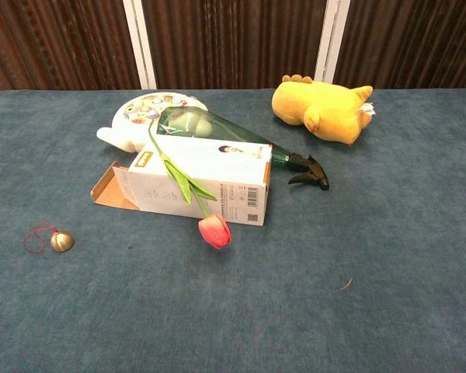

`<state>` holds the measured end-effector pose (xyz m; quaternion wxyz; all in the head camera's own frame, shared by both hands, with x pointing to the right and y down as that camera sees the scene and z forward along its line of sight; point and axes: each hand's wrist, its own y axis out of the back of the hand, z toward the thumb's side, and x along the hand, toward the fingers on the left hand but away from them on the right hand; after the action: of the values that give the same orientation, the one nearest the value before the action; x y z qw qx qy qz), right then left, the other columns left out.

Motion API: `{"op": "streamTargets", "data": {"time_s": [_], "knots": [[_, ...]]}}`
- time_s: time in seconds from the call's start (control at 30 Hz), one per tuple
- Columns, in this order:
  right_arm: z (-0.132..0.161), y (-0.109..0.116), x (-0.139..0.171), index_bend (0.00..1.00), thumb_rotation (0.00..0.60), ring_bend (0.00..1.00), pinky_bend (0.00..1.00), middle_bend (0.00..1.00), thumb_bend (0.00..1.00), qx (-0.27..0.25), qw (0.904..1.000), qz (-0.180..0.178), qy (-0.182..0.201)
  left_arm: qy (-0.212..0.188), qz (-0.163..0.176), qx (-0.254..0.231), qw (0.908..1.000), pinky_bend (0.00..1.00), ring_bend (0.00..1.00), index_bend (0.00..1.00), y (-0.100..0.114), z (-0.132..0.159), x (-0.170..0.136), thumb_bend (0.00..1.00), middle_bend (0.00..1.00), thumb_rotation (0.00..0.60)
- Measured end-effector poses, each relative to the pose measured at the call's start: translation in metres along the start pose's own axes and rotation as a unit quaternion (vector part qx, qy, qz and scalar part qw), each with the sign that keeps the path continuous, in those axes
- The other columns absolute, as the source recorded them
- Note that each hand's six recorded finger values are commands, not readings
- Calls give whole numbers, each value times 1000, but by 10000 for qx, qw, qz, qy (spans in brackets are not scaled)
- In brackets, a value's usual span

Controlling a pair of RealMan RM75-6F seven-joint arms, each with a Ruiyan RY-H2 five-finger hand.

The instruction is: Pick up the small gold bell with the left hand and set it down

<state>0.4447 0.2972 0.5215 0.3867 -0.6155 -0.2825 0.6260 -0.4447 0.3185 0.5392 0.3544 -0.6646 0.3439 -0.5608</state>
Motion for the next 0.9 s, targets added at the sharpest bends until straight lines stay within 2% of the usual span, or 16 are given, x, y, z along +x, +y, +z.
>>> {"op": "streamTargets", "data": {"time_s": [0.2,0.3,0.33,0.37,0.43,0.5,0.57,0.63,0.7,0.9], "knots": [[3,-4,-8,0,600,0,0,0,241,-31,9999,131,104,-226,-113,75,9997,122,0,0,-10,12,9,410,0,600],[5,-7,-12,0,600,0,0,0,241,-44,9996,220,161,-374,-242,32,9990,183,12,0,-20,23,18,411,16,600],[5,-8,-13,0,600,0,0,0,241,-46,9995,243,175,-420,-251,14,9988,253,57,2,-23,26,23,411,54,600],[6,-8,-14,0,600,0,0,0,241,-50,9994,269,188,-478,-230,9,9986,352,143,18,-26,31,29,414,119,600],[6,-8,-15,0,600,0,0,0,241,-69,9994,282,202,-579,-156,31,9982,669,485,115,-32,39,40,426,411,600],[7,-9,-15,0,600,0,0,0,241,-66,9993,291,222,-722,-120,35,9973,886,742,233,-41,49,53,431,681,600],[9,-10,-16,0,600,0,0,0,242,-43,9992,315,239,-890,-129,-19,9959,988,897,336,-54,60,66,438,857,600],[10,-12,-17,0,600,0,0,0,241,-22,9991,349,248,-1010,-75,-55,9948,1000,974,411,-63,68,77,447,957,600],[12,-14,-18,0,600,0,0,0,242,5,9989,381,262,-1125,20,-65,9936,1000,997,438,-73,77,88,448,994,600],[13,-16,-19,0,600,0,0,0,241,11,9987,427,264,-1388,123,-91,9902,1000,1000,469,-99,101,117,447,1000,600]]}}
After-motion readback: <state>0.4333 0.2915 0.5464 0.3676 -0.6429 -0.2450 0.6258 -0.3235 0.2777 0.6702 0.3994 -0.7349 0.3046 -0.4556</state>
